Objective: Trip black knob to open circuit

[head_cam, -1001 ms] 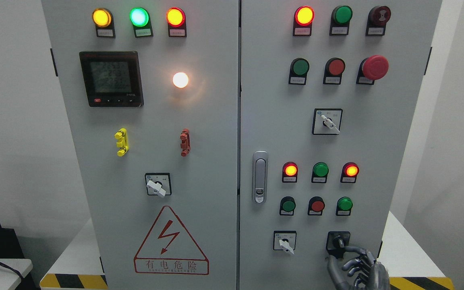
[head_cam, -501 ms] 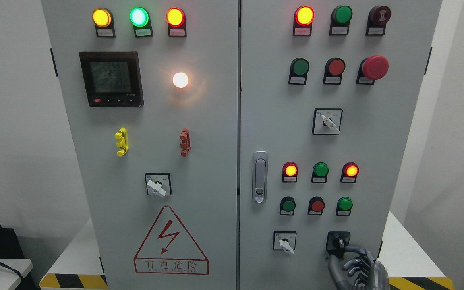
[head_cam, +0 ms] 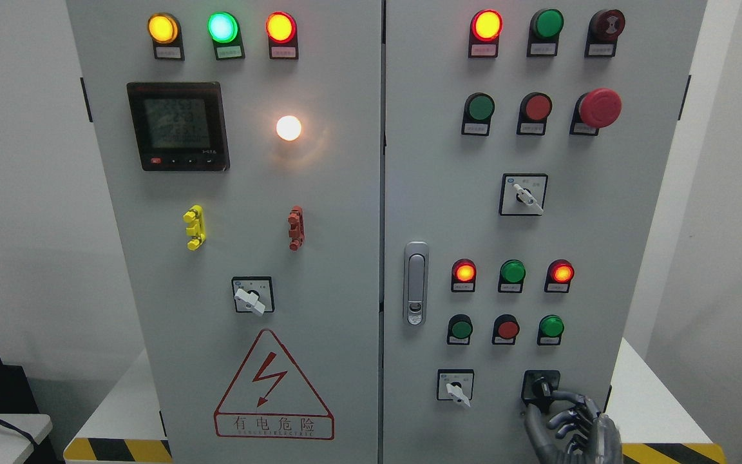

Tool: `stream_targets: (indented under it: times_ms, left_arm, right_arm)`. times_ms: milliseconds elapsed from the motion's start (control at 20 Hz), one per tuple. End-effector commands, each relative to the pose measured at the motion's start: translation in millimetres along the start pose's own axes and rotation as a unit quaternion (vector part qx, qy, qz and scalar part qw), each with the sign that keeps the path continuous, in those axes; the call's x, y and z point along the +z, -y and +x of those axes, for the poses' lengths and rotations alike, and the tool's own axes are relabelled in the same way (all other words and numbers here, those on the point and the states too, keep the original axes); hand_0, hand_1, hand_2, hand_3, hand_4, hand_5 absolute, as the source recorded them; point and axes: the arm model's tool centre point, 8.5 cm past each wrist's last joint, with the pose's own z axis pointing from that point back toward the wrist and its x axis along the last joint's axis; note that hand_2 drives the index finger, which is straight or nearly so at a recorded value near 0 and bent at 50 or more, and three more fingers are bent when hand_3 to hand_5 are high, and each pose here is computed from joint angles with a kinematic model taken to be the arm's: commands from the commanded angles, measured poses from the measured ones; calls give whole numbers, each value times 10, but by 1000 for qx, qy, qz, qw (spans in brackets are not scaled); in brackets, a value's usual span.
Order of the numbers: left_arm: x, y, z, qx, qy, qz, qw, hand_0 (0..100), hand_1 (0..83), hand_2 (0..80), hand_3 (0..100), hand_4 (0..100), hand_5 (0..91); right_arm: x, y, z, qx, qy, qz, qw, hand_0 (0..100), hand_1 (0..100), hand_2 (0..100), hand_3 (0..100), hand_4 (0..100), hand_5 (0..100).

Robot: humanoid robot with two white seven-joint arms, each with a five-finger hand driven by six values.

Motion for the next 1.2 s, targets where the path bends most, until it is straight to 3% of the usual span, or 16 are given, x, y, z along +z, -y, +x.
stream_targets:
  times_ms: [0,751,1151]
  left_arm:
    - [-5,7,51,-16,4,-2,1000,120,389,0,0,0,0]
    - [-5,7,51,-17,4,-3,1000,120,389,0,0,0,0]
    - [-5,7,51,-16,4,-2,1000,120,389,0,0,0,0]
  right_arm:
    - [-50,97,-18,0,-6,-15,1000,313,792,438,783,853,964]
    - [-72,93,-12,2,-12,-15,1000,325,818,445,786,854,963]
    - [-74,98,-19,3,-13,-16,1000,383,835,437,779,848,961]
